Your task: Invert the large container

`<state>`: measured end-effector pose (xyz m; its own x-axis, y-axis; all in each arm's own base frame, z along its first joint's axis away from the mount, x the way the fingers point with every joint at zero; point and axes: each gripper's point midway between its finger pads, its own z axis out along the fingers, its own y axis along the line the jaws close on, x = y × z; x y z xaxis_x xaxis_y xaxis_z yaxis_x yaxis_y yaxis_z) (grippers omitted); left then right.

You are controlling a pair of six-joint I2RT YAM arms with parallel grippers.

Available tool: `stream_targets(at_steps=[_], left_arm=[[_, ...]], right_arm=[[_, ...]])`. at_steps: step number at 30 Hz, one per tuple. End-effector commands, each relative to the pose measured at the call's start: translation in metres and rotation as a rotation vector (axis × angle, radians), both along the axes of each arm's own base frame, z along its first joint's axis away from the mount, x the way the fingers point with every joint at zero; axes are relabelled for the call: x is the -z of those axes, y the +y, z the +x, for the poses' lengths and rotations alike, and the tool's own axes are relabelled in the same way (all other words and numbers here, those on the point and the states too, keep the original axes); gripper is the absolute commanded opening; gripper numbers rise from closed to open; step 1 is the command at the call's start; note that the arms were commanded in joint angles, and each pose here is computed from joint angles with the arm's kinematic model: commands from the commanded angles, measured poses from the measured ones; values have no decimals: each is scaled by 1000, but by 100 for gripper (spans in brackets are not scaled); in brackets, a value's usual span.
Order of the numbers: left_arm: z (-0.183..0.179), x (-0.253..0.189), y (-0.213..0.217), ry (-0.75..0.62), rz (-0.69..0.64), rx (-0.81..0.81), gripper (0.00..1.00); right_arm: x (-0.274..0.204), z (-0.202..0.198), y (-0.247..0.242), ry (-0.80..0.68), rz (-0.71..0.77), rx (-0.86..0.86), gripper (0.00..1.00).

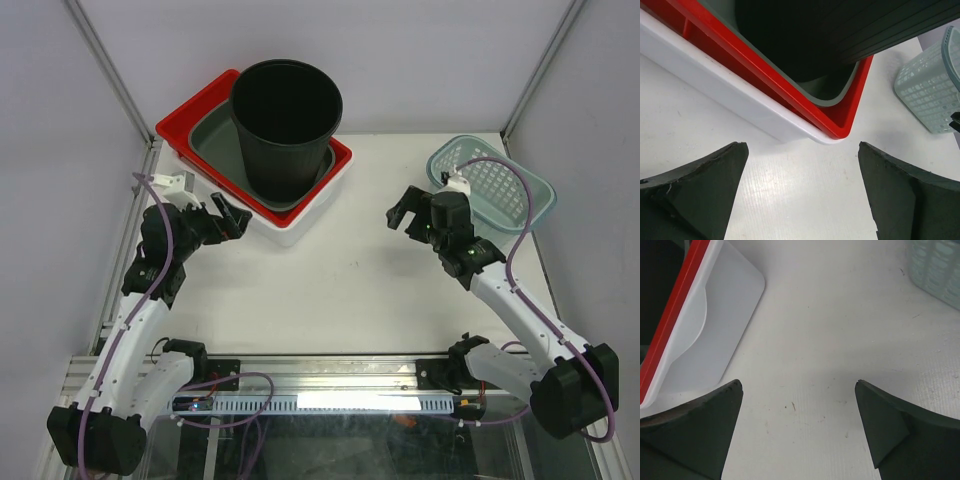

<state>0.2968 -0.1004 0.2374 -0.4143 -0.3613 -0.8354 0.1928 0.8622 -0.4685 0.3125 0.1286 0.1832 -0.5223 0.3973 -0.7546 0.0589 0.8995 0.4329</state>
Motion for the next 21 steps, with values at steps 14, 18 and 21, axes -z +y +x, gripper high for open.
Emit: stream_targets(at_steps=[14,18,21], left_arm=[[-44,-16,-117,-69,29,241,99],[-62,-5,-157,-46,45,324,99],[-78,8,-187,-24,51,403,99]], right_arm=[[-71,6,-4,-182,-93,-82,99],[-104,15,-38,-265,-246,35,99],[-124,22,-75,-272,-315,220,99]])
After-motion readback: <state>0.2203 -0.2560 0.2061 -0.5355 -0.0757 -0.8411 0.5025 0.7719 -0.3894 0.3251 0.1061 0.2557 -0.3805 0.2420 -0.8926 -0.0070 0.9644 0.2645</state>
